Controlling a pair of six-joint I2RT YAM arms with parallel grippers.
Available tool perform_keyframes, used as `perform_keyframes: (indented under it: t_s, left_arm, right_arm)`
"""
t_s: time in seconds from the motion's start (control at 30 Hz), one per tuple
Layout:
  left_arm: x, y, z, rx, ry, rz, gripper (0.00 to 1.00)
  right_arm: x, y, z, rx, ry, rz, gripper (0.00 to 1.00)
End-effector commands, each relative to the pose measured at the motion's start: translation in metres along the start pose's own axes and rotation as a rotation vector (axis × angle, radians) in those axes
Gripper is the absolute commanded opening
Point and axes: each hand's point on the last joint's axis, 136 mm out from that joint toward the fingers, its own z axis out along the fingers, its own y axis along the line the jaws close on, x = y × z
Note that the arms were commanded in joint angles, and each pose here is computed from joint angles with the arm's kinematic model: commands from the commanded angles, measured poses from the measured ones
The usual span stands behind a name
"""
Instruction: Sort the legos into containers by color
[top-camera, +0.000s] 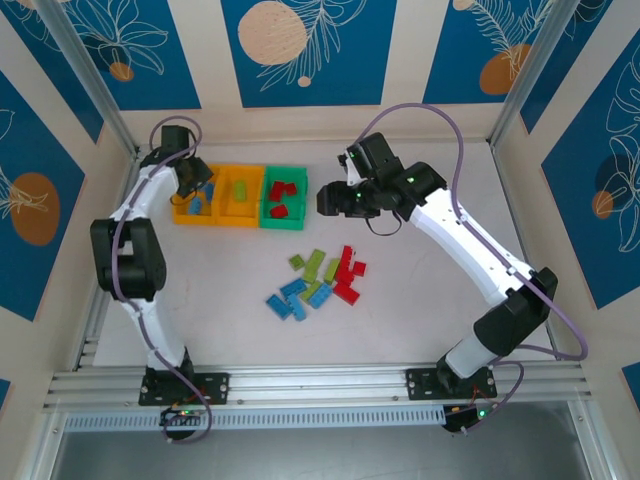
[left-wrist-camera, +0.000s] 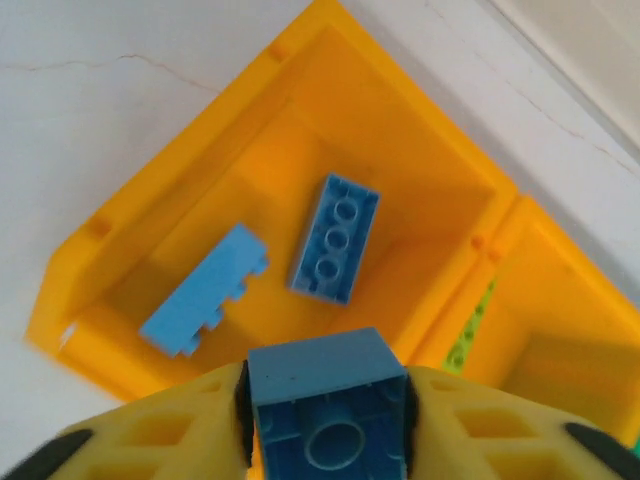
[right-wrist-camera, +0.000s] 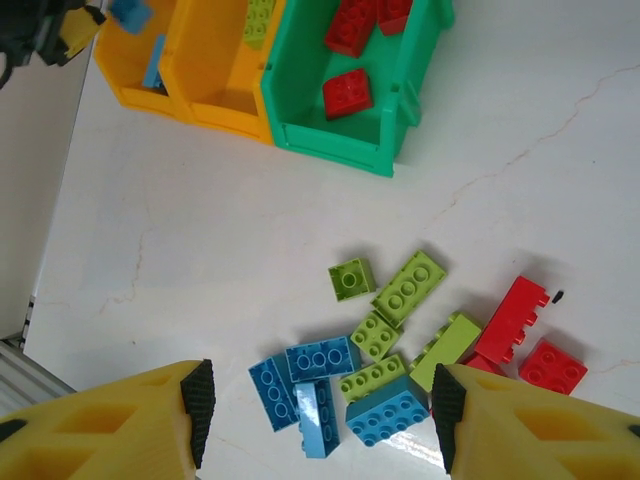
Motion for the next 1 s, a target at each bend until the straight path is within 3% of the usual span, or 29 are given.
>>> perform_keyframes:
  t_s: [0.0,0.17,0.3,0.43,0.63,0.77,0.97]
  left_arm:
    - [-0.01,-0.002,-0.007,0.01,0.025,0.015,0.61]
    - [-0.011,-0.008,-0.039,0.052,0.008,0.019,0.61]
    - [0.009,-0.016,-0.084,0.139,0.025,0.018,0.62]
    - [0.059,-0.027,-0.128,0.254,0.103,0.069,0.61]
    - [0.142,-0.031,-0.17,0.312,0.18,0.126,0.6]
    - [0.194,-0.039,-0.17,0.311,0.241,0.163,0.6]
    - [0.246,-0.063,-0.142,0.261,0.309,0.278,0.6]
  right_arm:
    - [-0.002,0.003,-0.02,-0.008,-0.036,-0.002,0.62]
    - [-0.001,-0.001,-0.021,0.009,-0.041,0.006,0.62]
    - [0.001,-0.003,-0.014,0.007,-0.039,0.025,0.62]
    - [0.003,-0.005,-0.008,0.009,-0.035,0.043,0.62]
    - [0.004,-0.012,-0.004,0.029,-0.029,0.057,0.62]
    - [0.006,-0.017,-0.002,0.036,-0.02,0.077,0.62]
    - [0.011,-0.022,-0.004,0.037,-0.013,0.09,0.62]
